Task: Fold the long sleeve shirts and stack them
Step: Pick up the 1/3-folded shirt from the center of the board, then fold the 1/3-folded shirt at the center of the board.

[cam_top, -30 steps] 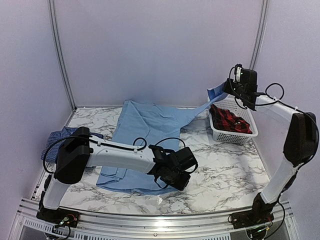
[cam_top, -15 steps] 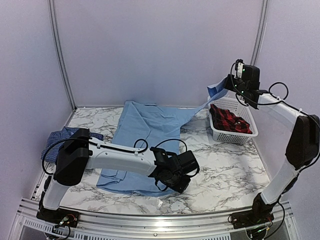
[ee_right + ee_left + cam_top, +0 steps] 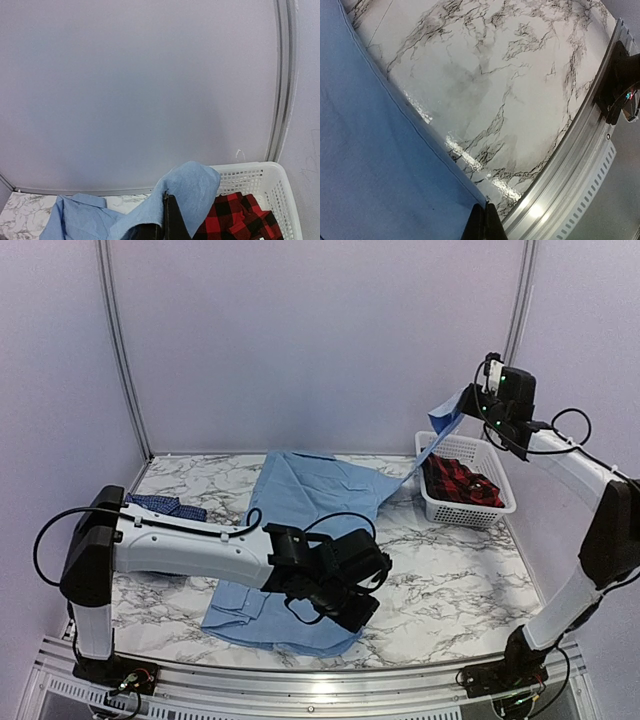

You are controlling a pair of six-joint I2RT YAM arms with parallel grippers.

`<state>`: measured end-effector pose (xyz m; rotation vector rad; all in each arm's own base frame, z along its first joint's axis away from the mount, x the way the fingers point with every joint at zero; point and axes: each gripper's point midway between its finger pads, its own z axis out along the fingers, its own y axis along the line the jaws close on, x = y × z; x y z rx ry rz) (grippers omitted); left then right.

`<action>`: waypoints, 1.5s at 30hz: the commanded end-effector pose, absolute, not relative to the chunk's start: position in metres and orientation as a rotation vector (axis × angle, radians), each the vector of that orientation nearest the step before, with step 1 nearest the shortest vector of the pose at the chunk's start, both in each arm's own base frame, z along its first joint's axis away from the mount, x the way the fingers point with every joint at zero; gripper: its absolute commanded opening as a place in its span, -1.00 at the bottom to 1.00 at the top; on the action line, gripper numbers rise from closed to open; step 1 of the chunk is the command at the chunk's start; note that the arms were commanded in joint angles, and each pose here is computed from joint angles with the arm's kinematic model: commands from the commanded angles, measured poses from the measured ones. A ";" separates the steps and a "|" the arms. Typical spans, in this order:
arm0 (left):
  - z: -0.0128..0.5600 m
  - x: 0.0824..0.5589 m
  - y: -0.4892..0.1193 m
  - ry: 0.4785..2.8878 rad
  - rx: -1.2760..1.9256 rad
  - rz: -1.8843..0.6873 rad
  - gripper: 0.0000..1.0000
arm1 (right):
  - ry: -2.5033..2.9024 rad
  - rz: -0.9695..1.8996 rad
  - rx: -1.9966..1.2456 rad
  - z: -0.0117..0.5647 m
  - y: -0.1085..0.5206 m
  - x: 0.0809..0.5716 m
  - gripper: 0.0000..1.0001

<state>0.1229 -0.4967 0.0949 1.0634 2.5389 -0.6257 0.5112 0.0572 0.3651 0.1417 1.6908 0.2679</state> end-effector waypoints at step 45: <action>0.076 0.153 -0.277 2.714 0.211 -0.522 -1.00 | 1.046 1.077 -0.275 0.443 0.435 0.456 -1.00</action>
